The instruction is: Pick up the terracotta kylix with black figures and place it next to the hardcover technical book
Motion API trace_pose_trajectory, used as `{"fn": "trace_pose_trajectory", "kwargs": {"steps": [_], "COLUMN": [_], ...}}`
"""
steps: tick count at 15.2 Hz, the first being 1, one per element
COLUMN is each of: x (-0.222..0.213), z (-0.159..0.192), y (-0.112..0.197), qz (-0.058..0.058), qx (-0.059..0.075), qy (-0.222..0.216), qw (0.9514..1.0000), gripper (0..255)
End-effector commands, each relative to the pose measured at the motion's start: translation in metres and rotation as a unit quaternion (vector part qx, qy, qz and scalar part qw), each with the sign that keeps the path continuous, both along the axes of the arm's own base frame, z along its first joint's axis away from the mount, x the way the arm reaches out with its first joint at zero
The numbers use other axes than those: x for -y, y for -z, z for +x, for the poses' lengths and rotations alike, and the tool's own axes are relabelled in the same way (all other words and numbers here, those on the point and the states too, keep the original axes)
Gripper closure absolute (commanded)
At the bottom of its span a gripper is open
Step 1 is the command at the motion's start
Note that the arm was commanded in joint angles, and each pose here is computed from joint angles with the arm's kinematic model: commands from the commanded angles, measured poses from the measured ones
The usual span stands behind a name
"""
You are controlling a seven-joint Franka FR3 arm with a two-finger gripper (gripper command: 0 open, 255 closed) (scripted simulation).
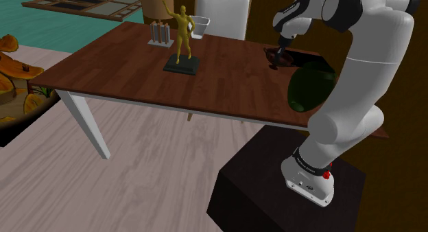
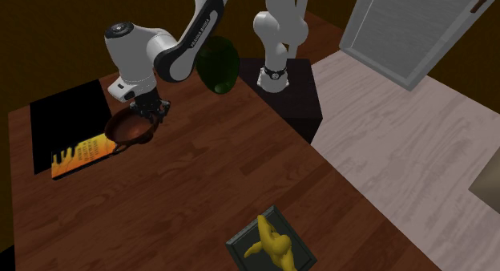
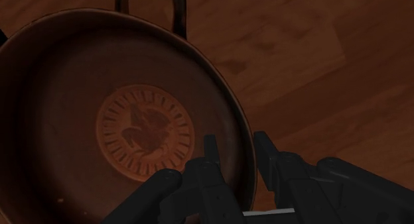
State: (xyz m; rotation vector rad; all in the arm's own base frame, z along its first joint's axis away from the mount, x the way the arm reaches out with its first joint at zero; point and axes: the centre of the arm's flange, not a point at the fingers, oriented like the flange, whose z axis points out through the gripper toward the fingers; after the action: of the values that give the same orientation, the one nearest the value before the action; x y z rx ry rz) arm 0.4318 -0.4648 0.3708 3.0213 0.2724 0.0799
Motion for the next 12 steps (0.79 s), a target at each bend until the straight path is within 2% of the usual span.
{"fn": "trace_pose_trajectory", "kwargs": {"steps": [1, 3, 4, 9, 12], "x": [0.0, 0.0, 0.0, 0.0, -0.004], "z": [0.0, 0.0, 0.0, 0.0, -0.003], "y": [0.0, 0.0, 0.0, 0.0, -0.04], "qz": [-0.001, -0.001, -0.001, -0.001, -0.001], "qx": [0.001, 0.001, 0.001, 0.001, 0.001], "qy": [0.0, 0.0, 0.0, 0.0, 0.0], "qw": [1.0, 1.0, 1.0, 1.0, 1.0], "gripper": [255, 255, 0, 0, 0]}}
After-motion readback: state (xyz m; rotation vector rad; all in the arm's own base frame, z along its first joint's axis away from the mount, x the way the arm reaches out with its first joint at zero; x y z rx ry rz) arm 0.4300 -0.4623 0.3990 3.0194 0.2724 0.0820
